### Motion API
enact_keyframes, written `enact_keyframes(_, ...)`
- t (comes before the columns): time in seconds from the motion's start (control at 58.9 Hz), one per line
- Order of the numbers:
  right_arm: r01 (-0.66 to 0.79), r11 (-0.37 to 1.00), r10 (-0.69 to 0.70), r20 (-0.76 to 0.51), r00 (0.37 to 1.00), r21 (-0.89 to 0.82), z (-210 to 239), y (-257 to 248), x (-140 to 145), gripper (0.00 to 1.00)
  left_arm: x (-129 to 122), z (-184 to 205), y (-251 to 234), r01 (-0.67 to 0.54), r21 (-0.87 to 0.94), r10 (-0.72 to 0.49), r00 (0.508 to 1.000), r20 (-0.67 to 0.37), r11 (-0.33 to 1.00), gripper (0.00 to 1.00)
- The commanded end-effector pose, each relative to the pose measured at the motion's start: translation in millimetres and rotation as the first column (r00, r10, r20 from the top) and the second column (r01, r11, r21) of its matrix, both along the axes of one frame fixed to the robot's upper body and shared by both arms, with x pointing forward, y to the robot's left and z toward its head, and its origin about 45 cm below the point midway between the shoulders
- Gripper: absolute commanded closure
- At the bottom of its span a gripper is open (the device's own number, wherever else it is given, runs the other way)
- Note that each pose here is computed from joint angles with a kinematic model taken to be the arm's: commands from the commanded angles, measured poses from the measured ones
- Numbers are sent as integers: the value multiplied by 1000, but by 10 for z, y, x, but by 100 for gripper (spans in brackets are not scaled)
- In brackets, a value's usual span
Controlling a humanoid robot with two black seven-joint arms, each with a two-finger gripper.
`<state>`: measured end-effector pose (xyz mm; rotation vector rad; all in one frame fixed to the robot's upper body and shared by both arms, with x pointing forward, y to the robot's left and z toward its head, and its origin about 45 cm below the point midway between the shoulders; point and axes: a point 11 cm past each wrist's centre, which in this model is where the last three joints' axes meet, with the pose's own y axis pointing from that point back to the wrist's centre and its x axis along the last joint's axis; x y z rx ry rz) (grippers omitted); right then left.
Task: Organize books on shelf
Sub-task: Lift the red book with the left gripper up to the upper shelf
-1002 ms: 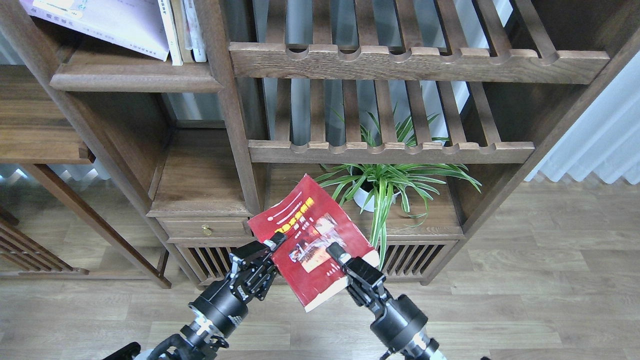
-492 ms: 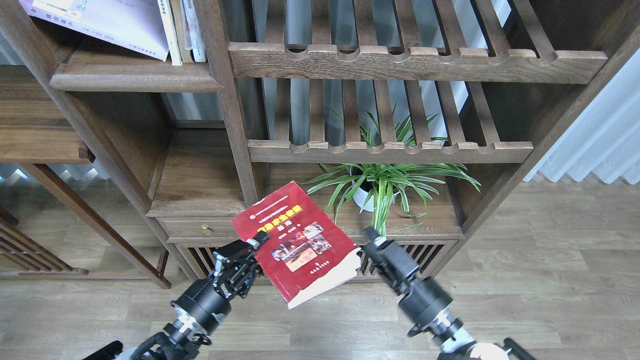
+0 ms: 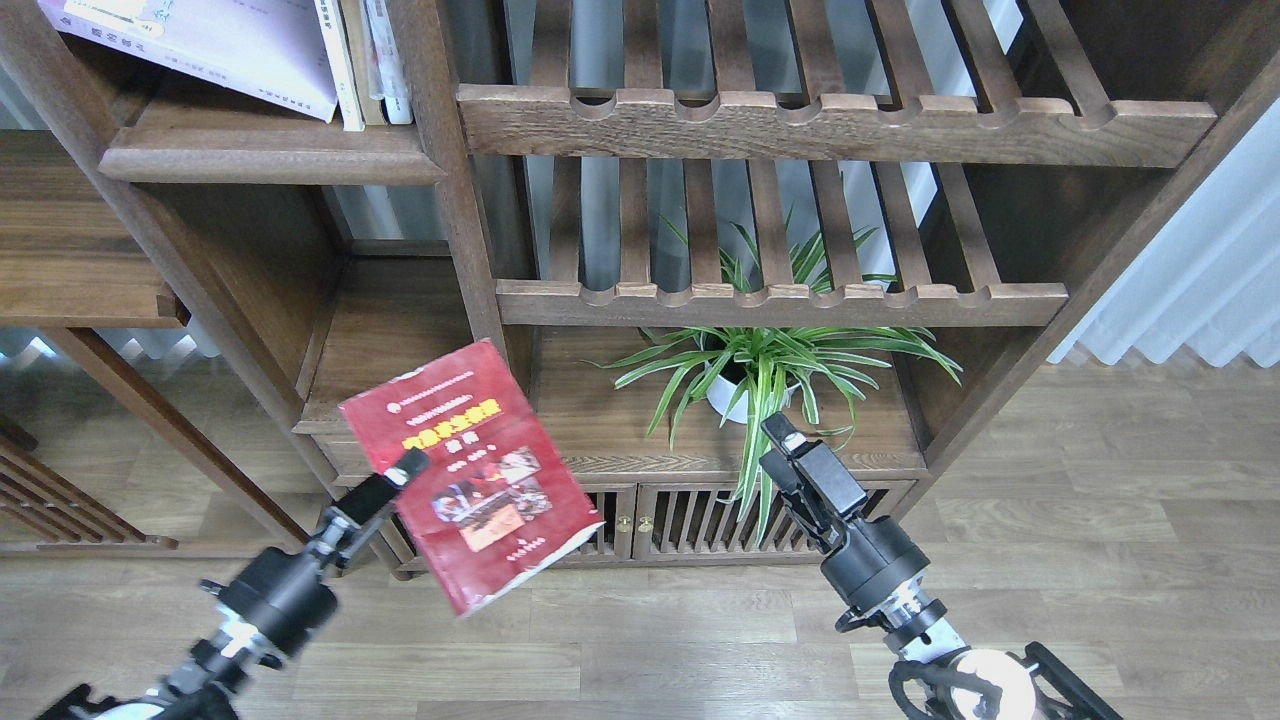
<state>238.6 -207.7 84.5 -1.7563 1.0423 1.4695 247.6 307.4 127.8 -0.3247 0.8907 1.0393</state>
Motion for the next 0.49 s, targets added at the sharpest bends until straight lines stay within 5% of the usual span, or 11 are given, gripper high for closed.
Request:
enact_keyframes(0.0, 0, 1000, 0, 4, 1000, 16, 12, 61, 17, 3, 88, 124, 187, -33, 52, 31, 998, 48, 998, 96)
enact_keyframes(0.475, -4, 999, 3, 28, 1000, 37, 84, 158, 106, 3, 498, 801, 722, -186, 65, 164, 953, 255, 980, 96)
